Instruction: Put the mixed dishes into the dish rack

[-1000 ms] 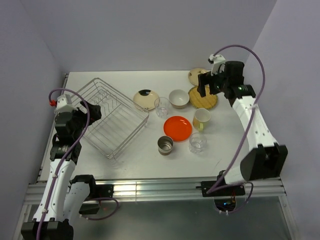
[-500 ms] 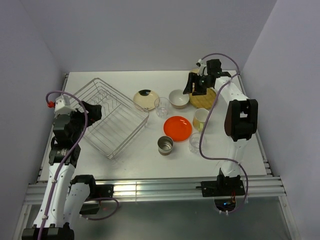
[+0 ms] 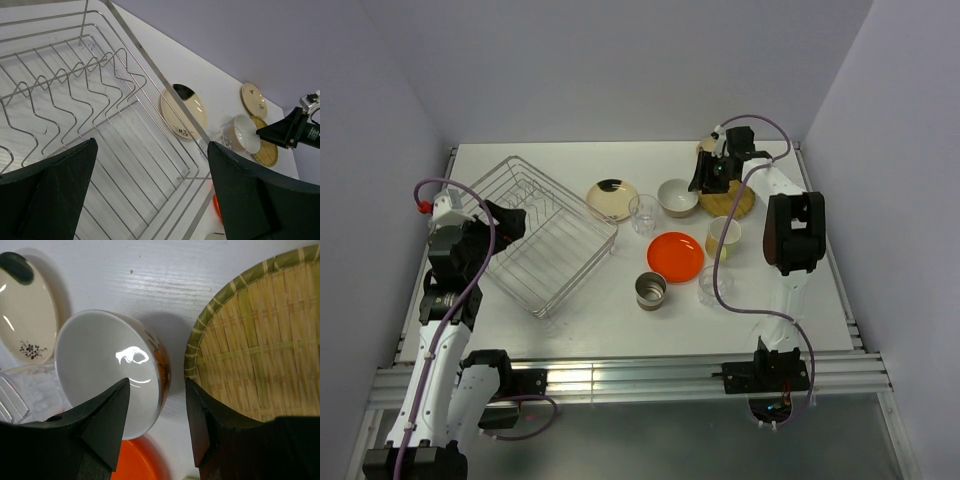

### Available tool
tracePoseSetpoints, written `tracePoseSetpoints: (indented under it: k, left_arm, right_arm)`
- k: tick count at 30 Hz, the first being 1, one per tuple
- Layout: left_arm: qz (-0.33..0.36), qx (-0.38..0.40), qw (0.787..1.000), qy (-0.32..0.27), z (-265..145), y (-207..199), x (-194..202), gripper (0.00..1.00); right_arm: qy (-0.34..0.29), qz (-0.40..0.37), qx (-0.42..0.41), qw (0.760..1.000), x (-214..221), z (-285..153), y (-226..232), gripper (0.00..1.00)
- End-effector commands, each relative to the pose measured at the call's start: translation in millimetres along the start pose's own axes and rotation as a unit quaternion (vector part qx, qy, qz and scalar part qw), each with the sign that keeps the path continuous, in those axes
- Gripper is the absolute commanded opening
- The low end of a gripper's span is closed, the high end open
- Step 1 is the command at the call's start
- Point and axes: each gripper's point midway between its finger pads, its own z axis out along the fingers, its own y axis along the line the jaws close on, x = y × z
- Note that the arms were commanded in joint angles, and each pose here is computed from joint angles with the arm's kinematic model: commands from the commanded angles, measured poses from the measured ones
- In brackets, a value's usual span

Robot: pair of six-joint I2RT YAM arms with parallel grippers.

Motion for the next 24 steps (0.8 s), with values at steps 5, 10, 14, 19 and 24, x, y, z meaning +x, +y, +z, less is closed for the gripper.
tracePoseSetpoints:
  k: [5, 10, 14, 19, 24]
  left_arm:
    - [-0.008, 0.03, 0.999, -0.016, -4, -14, -10, 0.99]
    - [-0.014, 0.035, 0.999, -0.017, -8, -15, -8, 0.99]
    - [-0.016, 0.036, 0.999, -0.016, -11, -16, -8, 0.99]
    - [-0.017, 0.051, 0.998, -0.013, -14, -22, -8, 0.99]
    - [-0.017, 0.079, 0.997, 0.009, -14, -32, -2, 0.99]
  right_arm:
    - [-0.008, -0.004, 0.018, 1.0, 0, 18, -6, 0.52]
    - [0.002, -0.002, 0.015, 1.0, 7, 24, -3, 0.49]
    - [0.007, 0.004, 0.012, 1.0, 13, 28, -1, 0.43]
    - [0.013, 0.015, 0.011, 1.0, 14, 33, -1, 0.34]
    - [0.005, 0.018, 0.008, 1.0, 9, 32, 2, 0.24]
